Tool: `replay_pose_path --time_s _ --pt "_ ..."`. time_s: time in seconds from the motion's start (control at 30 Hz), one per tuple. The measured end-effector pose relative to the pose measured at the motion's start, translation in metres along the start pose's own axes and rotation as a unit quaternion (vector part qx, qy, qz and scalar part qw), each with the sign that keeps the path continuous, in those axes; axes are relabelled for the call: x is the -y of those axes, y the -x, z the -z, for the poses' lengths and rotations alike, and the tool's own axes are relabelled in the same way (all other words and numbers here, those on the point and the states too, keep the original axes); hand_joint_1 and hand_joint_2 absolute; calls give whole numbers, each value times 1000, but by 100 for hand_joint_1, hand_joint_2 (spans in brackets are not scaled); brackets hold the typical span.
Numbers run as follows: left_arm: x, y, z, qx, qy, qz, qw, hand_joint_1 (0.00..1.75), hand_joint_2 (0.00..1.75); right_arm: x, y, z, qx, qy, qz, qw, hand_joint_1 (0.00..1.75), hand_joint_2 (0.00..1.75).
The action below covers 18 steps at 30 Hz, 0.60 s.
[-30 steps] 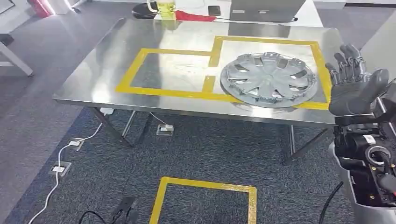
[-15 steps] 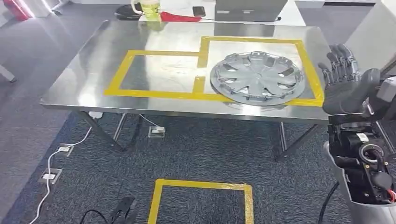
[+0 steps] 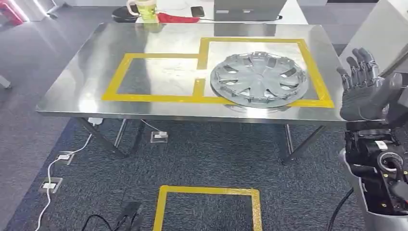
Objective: Take the parts from the cabinet and place them on the table.
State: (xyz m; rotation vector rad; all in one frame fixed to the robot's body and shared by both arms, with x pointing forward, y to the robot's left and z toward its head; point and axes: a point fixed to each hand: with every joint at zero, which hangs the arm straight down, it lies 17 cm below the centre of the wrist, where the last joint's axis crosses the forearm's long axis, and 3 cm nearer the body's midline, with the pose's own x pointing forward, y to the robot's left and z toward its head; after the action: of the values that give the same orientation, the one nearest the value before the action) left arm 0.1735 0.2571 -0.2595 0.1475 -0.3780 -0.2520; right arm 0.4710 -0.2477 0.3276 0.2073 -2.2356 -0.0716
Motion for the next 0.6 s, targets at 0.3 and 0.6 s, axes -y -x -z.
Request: replay_pose_path --time_s 0.3,0.6 --pt "0 1 0 -1 0 0 1000 0 0 -1 0 0 0 -1 0 1000 0 0" --pt "-2 -3 1 2 -2 0 1000 0 0 0 -1 1 2 -1 -1 1000 0 0"
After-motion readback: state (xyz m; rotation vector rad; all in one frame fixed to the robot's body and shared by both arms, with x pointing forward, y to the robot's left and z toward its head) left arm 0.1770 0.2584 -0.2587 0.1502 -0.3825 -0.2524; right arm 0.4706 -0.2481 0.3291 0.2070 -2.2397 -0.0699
